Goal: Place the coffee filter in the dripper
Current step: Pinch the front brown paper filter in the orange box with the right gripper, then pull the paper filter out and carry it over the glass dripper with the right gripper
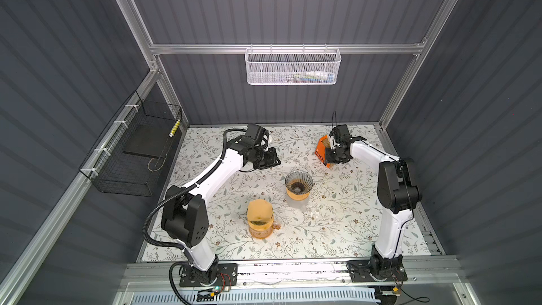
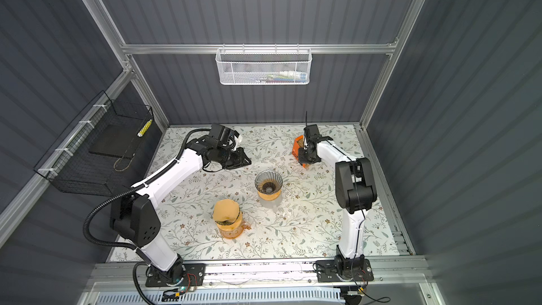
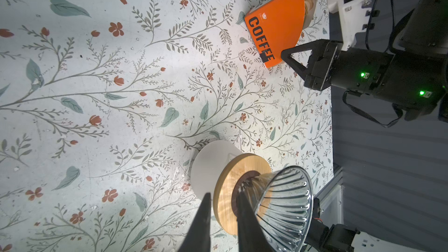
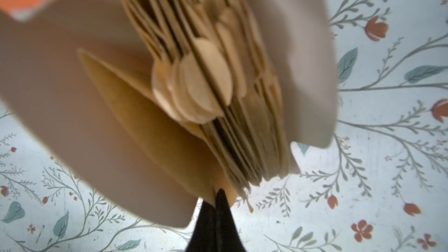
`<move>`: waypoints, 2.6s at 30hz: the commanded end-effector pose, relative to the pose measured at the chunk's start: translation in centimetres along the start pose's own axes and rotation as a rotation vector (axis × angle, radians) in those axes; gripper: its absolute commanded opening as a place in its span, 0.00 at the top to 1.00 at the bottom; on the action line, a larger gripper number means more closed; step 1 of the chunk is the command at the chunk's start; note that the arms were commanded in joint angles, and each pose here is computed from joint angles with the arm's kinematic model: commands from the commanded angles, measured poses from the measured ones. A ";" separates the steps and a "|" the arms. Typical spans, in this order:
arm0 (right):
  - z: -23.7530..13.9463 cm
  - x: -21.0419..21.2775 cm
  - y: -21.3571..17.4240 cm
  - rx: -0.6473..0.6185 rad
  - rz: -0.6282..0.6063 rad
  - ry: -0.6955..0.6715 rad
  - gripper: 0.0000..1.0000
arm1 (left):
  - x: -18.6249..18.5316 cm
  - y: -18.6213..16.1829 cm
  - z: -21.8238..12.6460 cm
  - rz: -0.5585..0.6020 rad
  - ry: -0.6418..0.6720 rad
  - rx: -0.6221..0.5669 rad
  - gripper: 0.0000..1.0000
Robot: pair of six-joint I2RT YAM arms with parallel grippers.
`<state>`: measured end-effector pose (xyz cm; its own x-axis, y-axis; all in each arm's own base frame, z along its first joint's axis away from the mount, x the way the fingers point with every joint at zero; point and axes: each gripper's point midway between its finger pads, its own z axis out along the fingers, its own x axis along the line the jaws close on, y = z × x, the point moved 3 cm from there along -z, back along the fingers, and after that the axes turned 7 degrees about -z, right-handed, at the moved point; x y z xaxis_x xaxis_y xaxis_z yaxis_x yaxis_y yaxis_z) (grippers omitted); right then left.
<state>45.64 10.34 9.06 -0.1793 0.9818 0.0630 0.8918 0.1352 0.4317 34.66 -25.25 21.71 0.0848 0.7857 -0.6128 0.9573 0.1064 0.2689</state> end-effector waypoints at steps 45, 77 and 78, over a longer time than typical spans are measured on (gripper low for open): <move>-8.2 0.6 -4.7 -0.015 0.045 -0.063 1.00 | 0.6 -2.2 -1.4 0.019 -0.035 -0.010 0.79; -26.6 11.4 -10.4 -0.011 -0.229 0.110 1.00 | 2.0 -4.7 -5.9 0.102 0.058 -0.070 0.78; -27.0 11.9 -10.5 0.002 -0.245 0.123 1.00 | 2.0 -4.7 -6.0 0.102 0.058 -0.075 0.78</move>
<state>24.80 17.00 29.77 -0.4206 0.9050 0.0638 0.7792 0.3243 0.5364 29.15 -21.46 23.89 0.1599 0.8051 -0.5712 0.9251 0.0796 0.3712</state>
